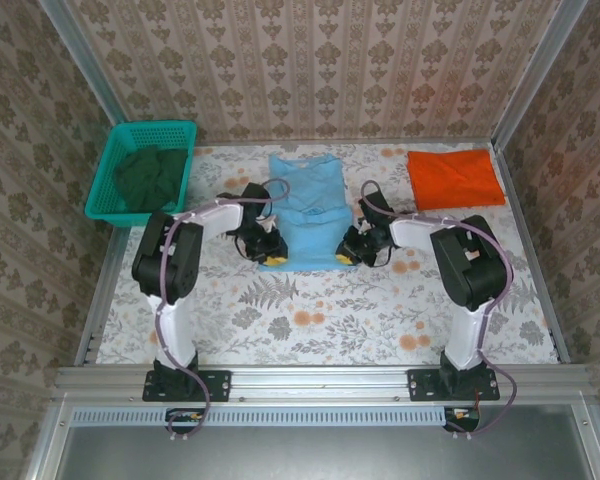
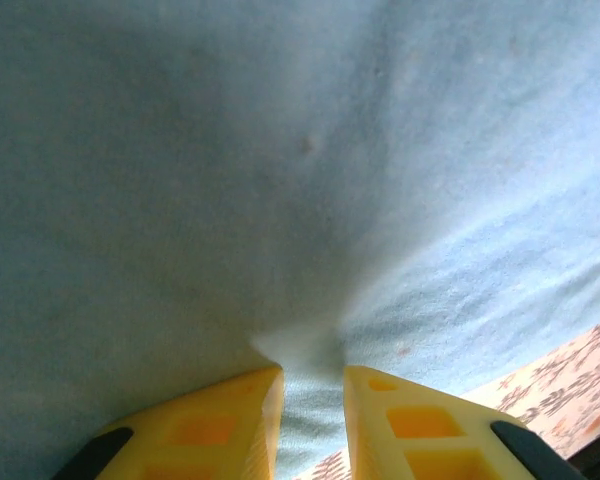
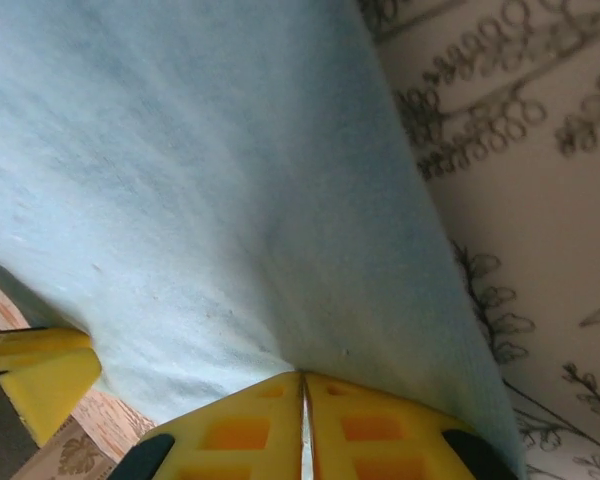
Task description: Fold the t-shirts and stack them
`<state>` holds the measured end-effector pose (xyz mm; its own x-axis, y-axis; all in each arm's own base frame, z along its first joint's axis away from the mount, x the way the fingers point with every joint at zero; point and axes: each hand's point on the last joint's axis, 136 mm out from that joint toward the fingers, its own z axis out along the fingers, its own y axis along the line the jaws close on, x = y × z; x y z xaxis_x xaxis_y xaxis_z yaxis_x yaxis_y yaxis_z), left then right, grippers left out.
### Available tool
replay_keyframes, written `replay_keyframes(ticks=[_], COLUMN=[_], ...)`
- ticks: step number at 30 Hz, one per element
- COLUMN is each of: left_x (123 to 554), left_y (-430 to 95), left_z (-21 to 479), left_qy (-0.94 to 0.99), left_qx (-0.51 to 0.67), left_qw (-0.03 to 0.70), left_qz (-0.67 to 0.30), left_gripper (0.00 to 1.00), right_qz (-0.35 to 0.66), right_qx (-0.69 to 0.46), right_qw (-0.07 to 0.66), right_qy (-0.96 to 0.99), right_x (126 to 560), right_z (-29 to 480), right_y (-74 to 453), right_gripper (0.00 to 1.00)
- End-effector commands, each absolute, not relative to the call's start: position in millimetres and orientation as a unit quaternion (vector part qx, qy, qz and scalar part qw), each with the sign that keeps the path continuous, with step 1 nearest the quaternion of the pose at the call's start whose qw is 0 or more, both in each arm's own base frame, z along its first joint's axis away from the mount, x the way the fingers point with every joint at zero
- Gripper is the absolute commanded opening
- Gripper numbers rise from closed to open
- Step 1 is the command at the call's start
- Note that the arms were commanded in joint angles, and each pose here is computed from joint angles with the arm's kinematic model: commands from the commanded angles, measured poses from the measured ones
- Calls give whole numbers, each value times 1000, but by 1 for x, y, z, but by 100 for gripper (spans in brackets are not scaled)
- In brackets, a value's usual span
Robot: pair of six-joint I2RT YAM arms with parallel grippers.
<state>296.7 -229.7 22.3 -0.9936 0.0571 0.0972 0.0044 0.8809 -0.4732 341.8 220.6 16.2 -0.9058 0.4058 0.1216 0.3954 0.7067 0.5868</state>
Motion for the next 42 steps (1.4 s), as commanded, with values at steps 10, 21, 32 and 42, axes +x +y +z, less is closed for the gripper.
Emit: replay_keyframes(ticks=[10, 21, 32, 42], left_x=[222, 340, 368, 374], left_y=[-184, -187, -192, -190], left_z=[52, 103, 63, 38], left_qy=[-977, -976, -981, -983], left_qx=[9, 9, 30, 22], left_qw=[75, -2, 52, 64], left_qz=[200, 217, 184, 169], left_gripper=[41, 62, 62, 49], right_qz=[278, 244, 206, 187], right_qx=[151, 175, 196, 175], right_qw=[10, 81, 27, 20], right_qy=[949, 950, 958, 966], right_x=[268, 360, 396, 410], right_z=[35, 79, 50, 35], right_y=[208, 187, 189, 190], right_gripper=[31, 40, 45, 43])
